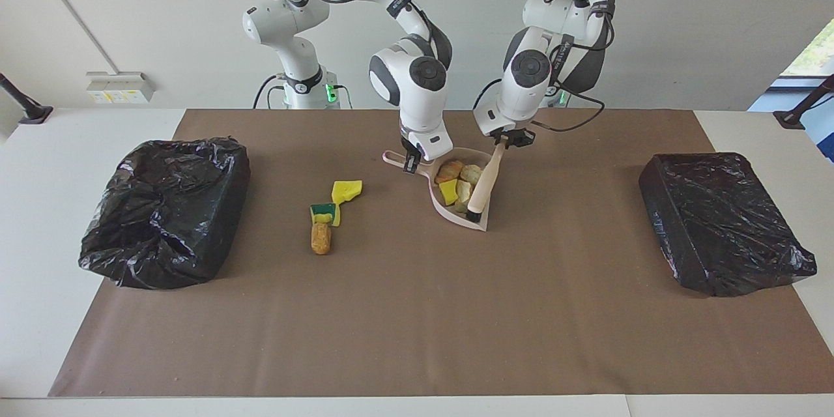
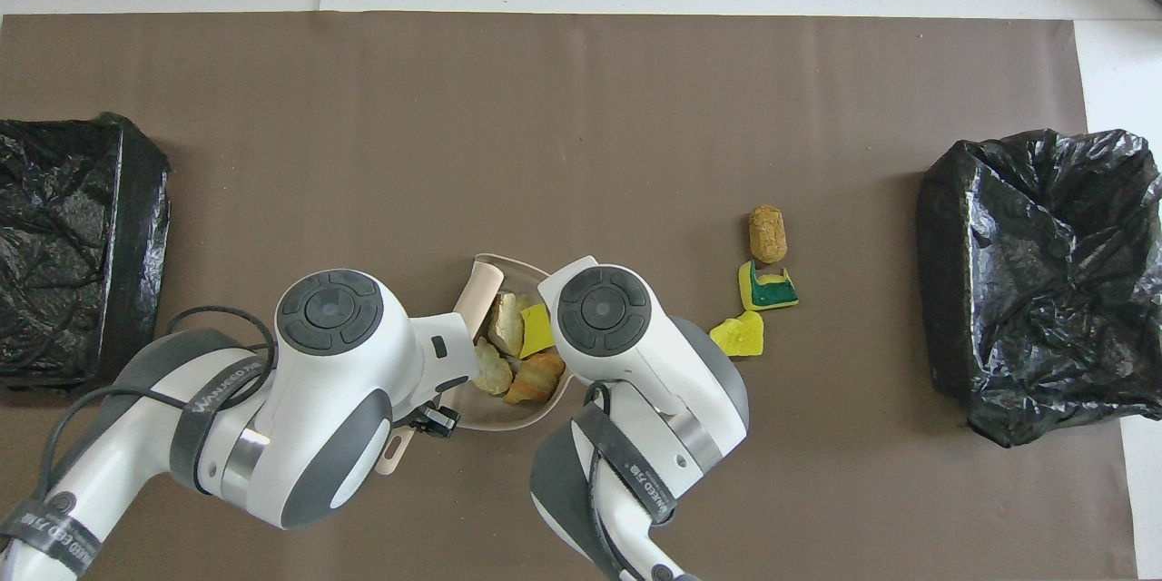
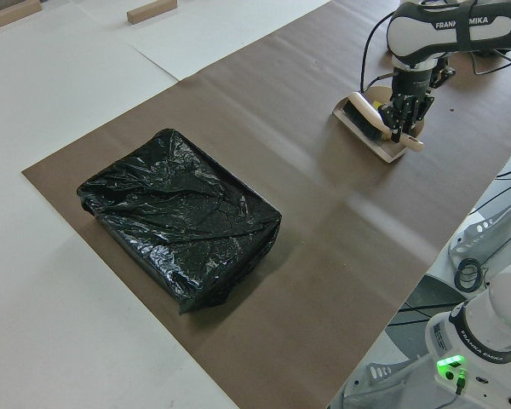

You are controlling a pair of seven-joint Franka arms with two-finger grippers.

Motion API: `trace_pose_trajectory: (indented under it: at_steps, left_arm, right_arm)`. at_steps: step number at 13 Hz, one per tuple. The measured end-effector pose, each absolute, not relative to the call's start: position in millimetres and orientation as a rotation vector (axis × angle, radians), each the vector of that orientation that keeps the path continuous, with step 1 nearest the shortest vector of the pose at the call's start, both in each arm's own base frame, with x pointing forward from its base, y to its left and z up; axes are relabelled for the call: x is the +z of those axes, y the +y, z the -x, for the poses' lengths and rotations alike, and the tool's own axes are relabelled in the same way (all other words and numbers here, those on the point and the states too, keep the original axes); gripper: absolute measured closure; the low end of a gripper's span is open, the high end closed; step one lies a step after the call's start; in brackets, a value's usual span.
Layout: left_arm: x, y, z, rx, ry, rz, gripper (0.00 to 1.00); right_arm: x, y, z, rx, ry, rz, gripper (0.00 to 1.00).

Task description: Sweep and dump trash in bin

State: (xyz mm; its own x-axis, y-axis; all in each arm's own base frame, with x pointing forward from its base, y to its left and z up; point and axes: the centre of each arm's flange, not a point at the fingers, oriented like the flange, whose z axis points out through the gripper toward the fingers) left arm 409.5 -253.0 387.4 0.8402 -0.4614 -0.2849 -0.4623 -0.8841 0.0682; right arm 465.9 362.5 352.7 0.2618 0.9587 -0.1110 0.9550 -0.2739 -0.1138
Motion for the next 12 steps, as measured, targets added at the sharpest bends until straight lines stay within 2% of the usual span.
trace_pose_trajectory:
  at_steps: [5, 7, 12]
  left_arm:
    - [414.6, -212.3, -427.6, 0.415, 0.624, 3.071, 0.74]
    - [416.6, -202.7, -431.7, 0.408, 0.591, 3.083, 0.74]
    - [416.2, -204.2, -430.8, 0.41, 0.512, 3.089, 0.74]
  right_arm:
    - [366.0, 336.4, -480.7, 0.278, -1.858, 2.48, 0.69]
    - [385.1, 310.9, -493.0, 0.282, -1.837, 2.486, 0.69]
    - [452.9, 236.6, -526.5, 0.161, -1.72, 2.578, 0.69]
